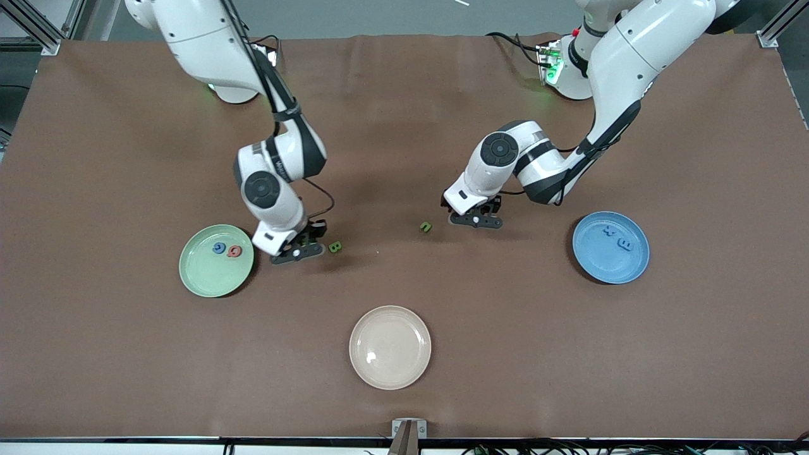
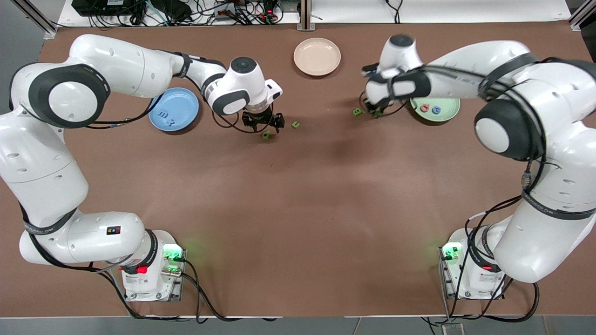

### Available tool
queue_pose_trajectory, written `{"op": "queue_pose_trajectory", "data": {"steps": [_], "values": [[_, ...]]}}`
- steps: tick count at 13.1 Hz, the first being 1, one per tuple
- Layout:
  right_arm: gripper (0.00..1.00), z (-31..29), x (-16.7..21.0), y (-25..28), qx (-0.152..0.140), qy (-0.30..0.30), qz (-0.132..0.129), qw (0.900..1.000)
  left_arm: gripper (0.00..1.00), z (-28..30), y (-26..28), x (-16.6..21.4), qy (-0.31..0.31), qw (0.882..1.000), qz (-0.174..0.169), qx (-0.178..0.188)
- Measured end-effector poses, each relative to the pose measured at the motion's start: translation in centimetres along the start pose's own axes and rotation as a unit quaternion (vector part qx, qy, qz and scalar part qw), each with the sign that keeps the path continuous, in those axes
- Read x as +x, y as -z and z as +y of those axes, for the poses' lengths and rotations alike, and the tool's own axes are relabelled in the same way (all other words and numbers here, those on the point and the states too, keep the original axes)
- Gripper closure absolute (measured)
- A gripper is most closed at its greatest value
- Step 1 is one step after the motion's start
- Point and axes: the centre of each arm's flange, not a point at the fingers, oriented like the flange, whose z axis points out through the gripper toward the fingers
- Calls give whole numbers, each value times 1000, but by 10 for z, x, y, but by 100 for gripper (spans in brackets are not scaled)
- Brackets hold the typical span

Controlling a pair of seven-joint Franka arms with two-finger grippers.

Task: Sort upper and lower case letters into plates
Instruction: 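Grasp the green d with the left gripper while the right gripper grasps the green N, then place the N on the green plate while the left gripper carries d to blue plate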

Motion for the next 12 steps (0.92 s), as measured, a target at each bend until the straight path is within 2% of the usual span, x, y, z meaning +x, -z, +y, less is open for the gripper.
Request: {"op": "queue_pose_trajectory", "data": {"steps": [2, 4, 5, 7, 12], "values": [[67, 52, 8, 42, 16, 16, -20, 1000, 14, -3, -8, -6, 5, 1000, 1, 9], [67, 113, 8, 59, 26, 50, -17, 998, 21, -2, -11, -8, 14, 1000, 2, 10], [67, 147, 5, 58, 30, 69, -16, 997, 21, -2, -12, -8, 17, 1000, 2, 8], [67, 205, -8, 48, 36, 93, -17, 995, 38, -2, -11, -8, 18, 1000, 3, 8], [67, 252, -22, 25, 17, 99, 14, 995, 50, 0, -13, -7, 15, 1000, 8, 14]]}}
